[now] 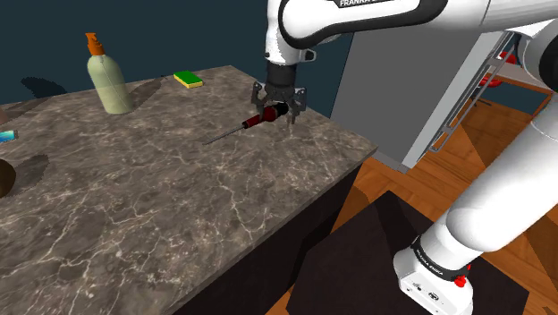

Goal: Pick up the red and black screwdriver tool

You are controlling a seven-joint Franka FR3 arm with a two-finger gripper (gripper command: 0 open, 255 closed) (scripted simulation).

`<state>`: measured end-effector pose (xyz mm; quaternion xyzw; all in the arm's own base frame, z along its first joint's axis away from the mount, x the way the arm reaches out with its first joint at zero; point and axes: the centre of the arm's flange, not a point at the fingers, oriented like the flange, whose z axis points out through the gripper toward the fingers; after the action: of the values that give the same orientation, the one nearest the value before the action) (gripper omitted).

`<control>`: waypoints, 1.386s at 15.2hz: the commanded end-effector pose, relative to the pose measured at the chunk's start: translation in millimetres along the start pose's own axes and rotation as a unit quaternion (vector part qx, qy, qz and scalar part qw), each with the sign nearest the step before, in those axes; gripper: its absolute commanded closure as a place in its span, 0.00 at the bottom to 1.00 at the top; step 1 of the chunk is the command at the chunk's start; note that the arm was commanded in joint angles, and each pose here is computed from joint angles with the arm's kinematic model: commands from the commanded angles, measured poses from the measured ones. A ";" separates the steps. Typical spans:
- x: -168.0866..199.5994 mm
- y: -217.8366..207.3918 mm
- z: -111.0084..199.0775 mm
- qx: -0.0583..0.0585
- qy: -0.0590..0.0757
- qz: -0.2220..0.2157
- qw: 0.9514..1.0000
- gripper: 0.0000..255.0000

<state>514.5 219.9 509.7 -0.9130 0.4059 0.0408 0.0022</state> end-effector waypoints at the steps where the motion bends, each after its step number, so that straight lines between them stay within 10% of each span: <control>1: 10.2 -24.7 6.8 0.000 -0.001 0.030 1.000 0.00; 9: 53.6 -116.3 27.9 -0.003 -0.005 0.137 0.991 0.00; 18: 56.6 -117.5 67.8 -0.003 -0.005 0.137 0.991 0.00; 19: 55.7 -117.6 67.6 -0.003 -0.005 0.137 0.991 1.00; 21: 55.4 -117.4 67.6 -0.003 -0.005 0.137 0.991 1.00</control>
<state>633.6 260.2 435.1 -0.8485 0.5272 0.0467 -0.0034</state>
